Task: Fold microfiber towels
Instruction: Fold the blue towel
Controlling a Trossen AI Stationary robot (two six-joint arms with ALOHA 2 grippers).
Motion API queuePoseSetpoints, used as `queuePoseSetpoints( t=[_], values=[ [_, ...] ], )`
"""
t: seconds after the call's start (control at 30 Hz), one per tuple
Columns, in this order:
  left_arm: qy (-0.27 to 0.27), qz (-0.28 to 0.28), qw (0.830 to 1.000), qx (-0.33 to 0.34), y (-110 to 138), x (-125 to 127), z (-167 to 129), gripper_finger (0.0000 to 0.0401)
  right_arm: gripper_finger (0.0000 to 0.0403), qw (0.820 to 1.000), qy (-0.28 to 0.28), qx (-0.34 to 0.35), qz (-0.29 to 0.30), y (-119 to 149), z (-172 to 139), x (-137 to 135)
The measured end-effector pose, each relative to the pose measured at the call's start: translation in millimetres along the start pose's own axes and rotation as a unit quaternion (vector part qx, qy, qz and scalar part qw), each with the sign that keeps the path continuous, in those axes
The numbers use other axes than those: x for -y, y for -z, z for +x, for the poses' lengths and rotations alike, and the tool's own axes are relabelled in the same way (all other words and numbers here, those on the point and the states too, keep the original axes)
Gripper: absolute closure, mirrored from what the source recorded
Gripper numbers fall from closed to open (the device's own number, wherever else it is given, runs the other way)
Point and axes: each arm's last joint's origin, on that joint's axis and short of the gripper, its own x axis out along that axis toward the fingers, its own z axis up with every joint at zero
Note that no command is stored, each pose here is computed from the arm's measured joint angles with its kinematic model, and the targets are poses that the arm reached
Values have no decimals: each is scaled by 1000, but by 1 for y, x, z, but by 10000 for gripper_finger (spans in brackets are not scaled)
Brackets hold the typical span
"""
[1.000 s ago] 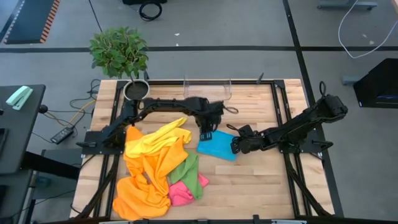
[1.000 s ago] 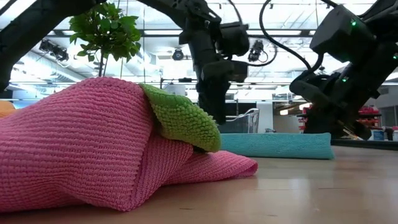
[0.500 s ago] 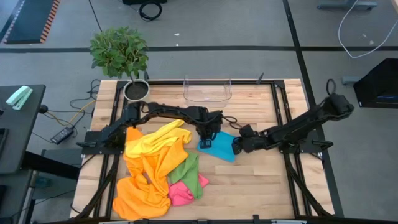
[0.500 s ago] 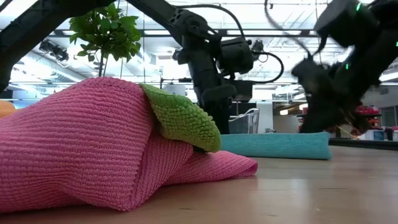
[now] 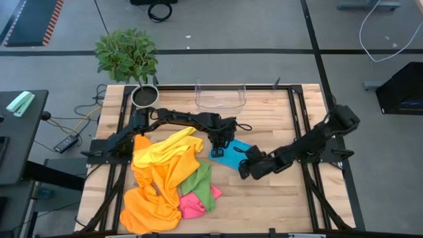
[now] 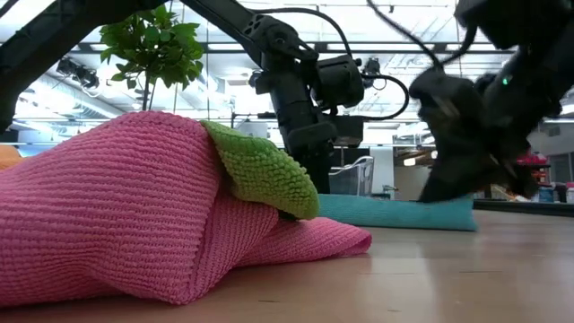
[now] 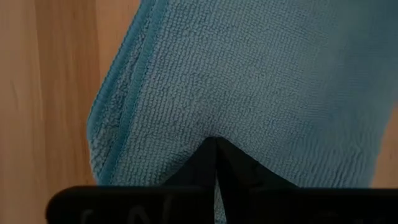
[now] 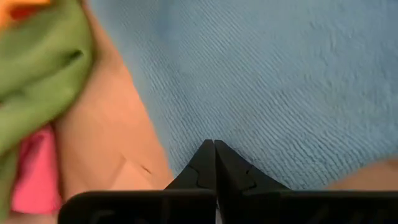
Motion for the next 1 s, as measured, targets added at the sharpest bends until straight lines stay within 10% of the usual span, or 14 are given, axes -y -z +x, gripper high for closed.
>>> queuePoseSetpoints(
  t=[0.7,1.0],
  values=[
    [0,-2,1000,0,1,-5,1,394,403,998,-38,-23,-34,5,-19,-7],
    [-12,-8,1000,-2,-4,-3,-19,331,403,998,-4,-57,-33,23,4,0]
  ],
)
